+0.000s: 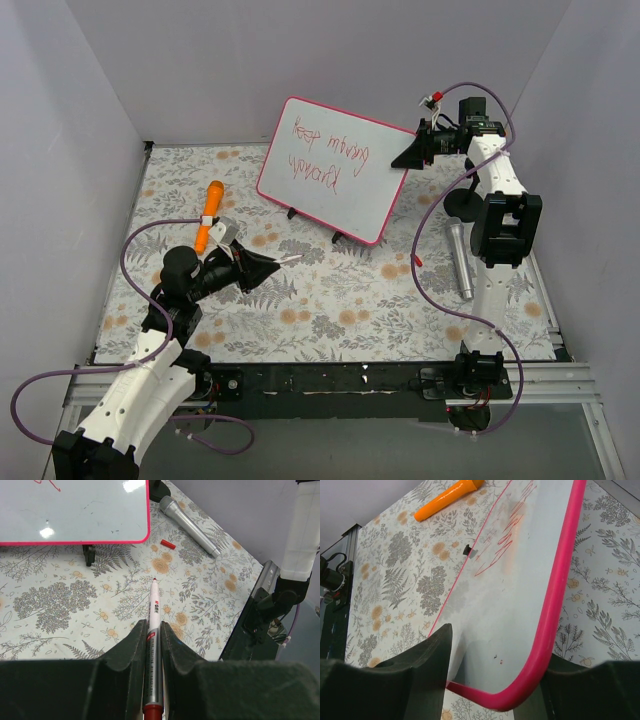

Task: Write a sentence on the whiteboard
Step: Put down the whiteboard on the whiteboard stand.

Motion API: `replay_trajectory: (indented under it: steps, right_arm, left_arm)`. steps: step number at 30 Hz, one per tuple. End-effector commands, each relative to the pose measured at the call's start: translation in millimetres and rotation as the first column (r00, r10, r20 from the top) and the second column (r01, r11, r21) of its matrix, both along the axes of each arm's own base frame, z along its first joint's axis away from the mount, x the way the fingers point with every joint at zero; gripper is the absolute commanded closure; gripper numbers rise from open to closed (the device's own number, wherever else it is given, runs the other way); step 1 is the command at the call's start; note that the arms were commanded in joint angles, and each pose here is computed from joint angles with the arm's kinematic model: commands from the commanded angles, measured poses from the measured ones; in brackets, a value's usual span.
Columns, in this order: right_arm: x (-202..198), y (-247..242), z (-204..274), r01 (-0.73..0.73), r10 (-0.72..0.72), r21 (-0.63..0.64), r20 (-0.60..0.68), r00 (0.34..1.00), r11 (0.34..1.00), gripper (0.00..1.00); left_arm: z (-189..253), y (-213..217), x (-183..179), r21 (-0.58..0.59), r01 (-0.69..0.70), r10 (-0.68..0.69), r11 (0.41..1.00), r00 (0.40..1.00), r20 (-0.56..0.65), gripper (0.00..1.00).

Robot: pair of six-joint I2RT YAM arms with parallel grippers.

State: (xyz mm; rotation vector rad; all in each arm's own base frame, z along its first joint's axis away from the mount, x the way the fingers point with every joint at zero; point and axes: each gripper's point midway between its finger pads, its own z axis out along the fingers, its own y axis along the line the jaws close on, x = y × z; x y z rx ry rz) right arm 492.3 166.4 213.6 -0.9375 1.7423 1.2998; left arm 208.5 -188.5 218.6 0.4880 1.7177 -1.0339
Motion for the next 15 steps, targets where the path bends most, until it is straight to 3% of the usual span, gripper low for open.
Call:
replay_trajectory:
  steps: [1, 5, 11, 15]
  right_arm:
    - [-1, 5, 23, -0.022, 0.021, 0.006, 0.114, 0.993, 1.0, 0.46]
    - [-2, 3, 16, -0.014, 0.016, -0.018, 0.121, 0.992, 1.0, 0.46]
    - [-2, -1, 2, -0.001, 0.008, -0.056, 0.131, 0.991, 0.998, 0.62]
    - [3, 0, 6, 0.002, 0.007, -0.059, 0.144, 0.99, 0.998, 0.77]
  left_arm:
    - [5, 2, 2, 0.003, -0.007, 0.007, 1.0, 1.0, 0.027, 1.0]
    - [5, 2, 2, 0.002, -0.008, 0.008, 1.0, 1.0, 0.024, 1.0]
    - [4, 2, 2, 0.003, -0.007, 0.007, 1.0, 1.0, 0.021, 1.0]
    - [4, 2, 2, 0.004, -0.007, 0.007, 1.0, 1.0, 0.02, 1.0]
